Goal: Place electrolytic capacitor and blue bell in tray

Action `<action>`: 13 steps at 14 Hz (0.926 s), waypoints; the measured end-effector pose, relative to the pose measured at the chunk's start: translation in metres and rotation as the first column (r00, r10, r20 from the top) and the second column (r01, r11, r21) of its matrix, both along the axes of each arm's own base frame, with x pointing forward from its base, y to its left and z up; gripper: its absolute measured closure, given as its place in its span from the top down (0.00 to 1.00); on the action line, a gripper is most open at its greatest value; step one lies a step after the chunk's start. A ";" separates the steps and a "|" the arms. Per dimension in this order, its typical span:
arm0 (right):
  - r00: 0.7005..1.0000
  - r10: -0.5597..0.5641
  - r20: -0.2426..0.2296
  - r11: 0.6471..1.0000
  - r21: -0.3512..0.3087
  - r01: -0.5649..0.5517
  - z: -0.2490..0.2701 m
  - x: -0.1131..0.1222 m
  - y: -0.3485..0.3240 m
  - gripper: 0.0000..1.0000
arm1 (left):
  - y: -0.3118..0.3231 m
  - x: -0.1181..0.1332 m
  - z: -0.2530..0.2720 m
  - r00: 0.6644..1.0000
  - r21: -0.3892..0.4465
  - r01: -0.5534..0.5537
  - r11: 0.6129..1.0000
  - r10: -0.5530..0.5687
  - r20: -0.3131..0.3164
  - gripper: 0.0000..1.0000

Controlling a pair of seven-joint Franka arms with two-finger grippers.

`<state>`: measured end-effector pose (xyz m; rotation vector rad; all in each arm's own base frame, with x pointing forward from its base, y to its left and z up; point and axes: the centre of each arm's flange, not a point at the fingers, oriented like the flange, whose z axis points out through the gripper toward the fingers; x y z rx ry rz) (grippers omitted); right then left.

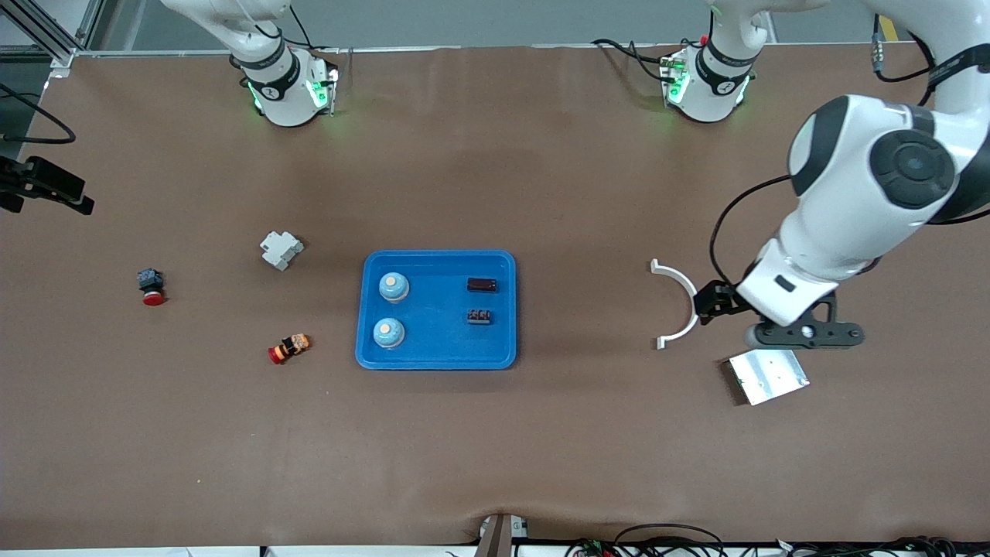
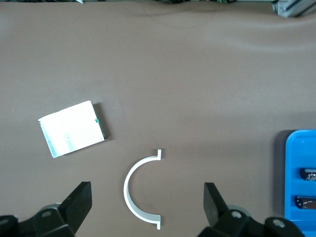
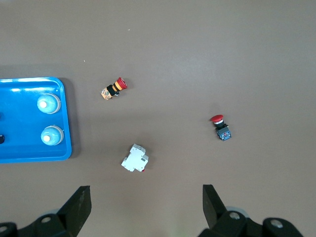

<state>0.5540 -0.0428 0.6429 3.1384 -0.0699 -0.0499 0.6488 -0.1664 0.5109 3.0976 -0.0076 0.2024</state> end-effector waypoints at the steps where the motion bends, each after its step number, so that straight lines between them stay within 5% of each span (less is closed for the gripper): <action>1: 1.000 0.000 0.000 1.000 0.000 0.000 0.000 0.000 0.000 1.00 | 0.008 0.001 0.004 1.000 -0.005 -0.009 1.000 0.009 0.005 1.00; 13: 1.000 -0.002 -0.007 1.000 0.000 0.002 -0.001 -0.001 -0.001 1.00 | 0.042 -0.022 0.056 0.999 0.022 -0.047 0.999 0.047 0.001 1.00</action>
